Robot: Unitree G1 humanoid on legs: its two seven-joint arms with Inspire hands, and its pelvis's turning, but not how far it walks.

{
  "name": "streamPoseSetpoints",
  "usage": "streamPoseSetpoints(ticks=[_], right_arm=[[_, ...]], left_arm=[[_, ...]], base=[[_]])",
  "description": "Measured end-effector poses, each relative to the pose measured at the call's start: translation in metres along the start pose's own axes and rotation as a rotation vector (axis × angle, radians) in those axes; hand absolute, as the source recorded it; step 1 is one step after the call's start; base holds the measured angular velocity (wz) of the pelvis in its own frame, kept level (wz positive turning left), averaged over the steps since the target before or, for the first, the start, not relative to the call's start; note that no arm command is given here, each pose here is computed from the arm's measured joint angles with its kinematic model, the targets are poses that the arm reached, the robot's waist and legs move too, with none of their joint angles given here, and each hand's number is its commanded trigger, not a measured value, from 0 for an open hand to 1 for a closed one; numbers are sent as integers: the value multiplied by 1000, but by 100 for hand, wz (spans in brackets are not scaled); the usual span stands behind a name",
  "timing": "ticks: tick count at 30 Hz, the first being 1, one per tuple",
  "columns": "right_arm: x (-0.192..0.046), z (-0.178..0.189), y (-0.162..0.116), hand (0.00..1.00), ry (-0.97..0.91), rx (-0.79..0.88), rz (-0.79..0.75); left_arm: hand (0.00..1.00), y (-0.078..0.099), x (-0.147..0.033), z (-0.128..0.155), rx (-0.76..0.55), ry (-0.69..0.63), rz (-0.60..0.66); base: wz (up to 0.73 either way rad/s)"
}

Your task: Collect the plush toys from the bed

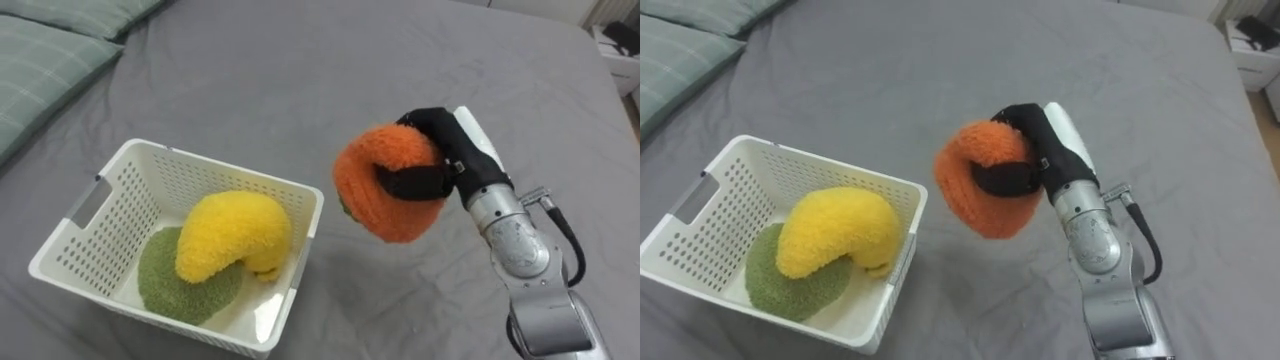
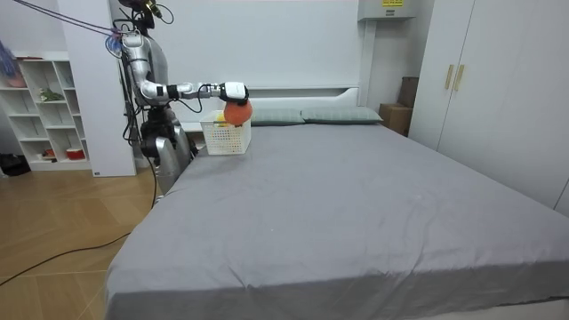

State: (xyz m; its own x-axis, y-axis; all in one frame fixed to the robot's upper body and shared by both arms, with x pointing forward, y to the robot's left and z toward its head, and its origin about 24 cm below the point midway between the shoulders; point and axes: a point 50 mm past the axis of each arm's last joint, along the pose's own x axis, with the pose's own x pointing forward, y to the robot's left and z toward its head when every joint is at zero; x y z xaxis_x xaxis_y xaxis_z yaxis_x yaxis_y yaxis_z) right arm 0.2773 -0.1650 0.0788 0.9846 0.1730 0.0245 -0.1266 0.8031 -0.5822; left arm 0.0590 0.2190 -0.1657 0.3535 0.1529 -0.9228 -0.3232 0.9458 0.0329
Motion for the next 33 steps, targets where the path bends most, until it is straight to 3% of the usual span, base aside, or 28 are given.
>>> streamPoseSetpoints(ticks=[20, 33], right_arm=[[30, 58, 5, 100, -204, -13, 40], [29, 65, 40, 100, -223, -41, 191]], left_arm=[[0, -4, 2, 10, 4, -26, -11], [0, -8, 4, 14, 15, -28, -22]], base=[[4], [4]])
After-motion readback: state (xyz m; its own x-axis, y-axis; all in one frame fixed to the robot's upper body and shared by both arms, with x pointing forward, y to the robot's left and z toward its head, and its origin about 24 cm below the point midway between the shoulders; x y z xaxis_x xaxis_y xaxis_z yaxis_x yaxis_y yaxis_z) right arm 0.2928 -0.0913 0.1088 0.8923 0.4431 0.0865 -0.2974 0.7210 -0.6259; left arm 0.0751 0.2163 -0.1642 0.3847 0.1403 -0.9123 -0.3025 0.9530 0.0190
